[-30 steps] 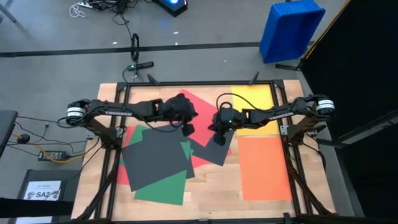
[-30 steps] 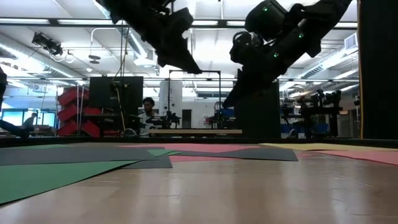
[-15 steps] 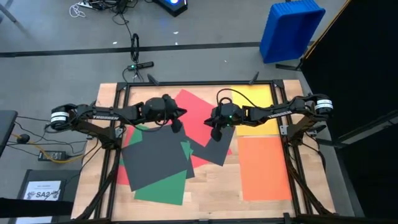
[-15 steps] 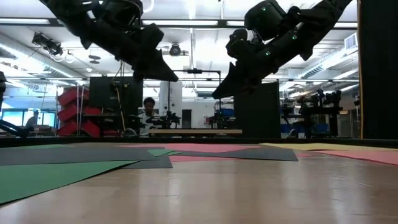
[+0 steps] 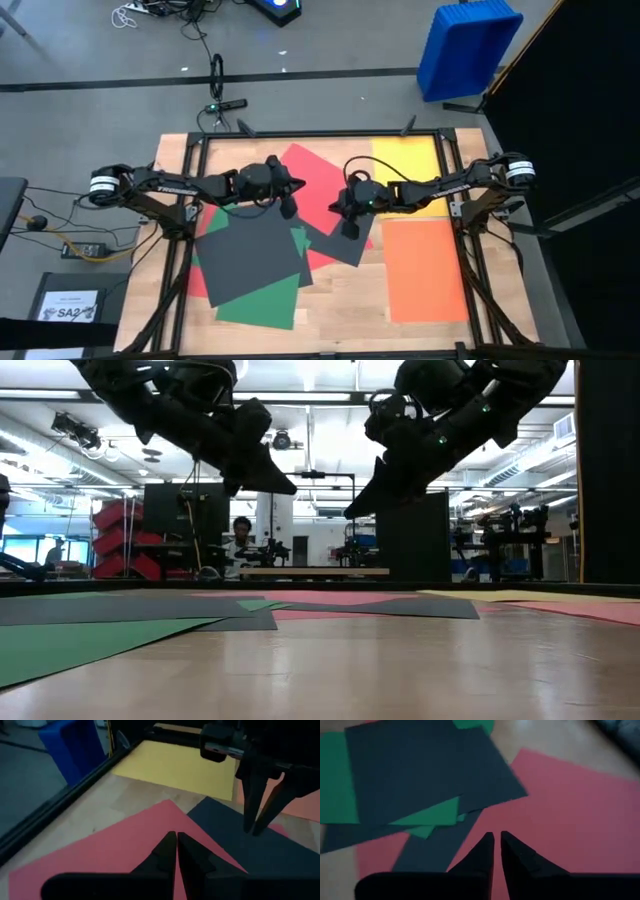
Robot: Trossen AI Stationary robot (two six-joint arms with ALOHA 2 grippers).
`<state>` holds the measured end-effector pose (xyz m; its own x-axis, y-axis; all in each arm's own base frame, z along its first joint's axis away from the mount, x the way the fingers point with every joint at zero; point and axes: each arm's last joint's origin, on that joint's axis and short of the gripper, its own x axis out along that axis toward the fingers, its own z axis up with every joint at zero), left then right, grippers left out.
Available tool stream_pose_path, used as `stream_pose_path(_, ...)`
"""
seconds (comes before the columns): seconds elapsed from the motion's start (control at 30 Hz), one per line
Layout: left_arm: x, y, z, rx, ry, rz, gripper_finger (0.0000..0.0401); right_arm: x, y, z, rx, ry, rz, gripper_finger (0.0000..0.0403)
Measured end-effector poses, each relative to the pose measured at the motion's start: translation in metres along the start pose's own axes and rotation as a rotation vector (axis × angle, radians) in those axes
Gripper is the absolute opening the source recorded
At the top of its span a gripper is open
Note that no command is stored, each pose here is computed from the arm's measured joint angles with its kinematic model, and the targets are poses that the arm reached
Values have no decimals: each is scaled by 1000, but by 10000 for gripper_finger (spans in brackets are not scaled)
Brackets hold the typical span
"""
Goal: Organize paper
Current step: Move the pink colored paper to the top center of the table
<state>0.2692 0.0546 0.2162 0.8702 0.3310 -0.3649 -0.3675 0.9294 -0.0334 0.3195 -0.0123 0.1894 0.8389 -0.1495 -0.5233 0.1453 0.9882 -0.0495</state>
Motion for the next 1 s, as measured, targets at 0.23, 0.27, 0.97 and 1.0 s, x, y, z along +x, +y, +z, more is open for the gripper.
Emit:
stream_pose_path(0.23, 12, 0, 1, 34, -71, 18, 0, 1, -8, 5, 16, -51, -46, 3)
stream_pose_path(0.27, 12, 0, 0, 38, -69, 8, 0, 1, -10, 5, 21, -53, -49, 3)
stream_pose_path(0.97, 20, -9, -2, -61, -42, -110, 0, 25, 6, -9, 49, -48, 60, 25)
stream_pose_path(1.0, 20, -10, -2, -87, -50, -110, 0, 24, 5, -10, 39, -43, 29, 30)
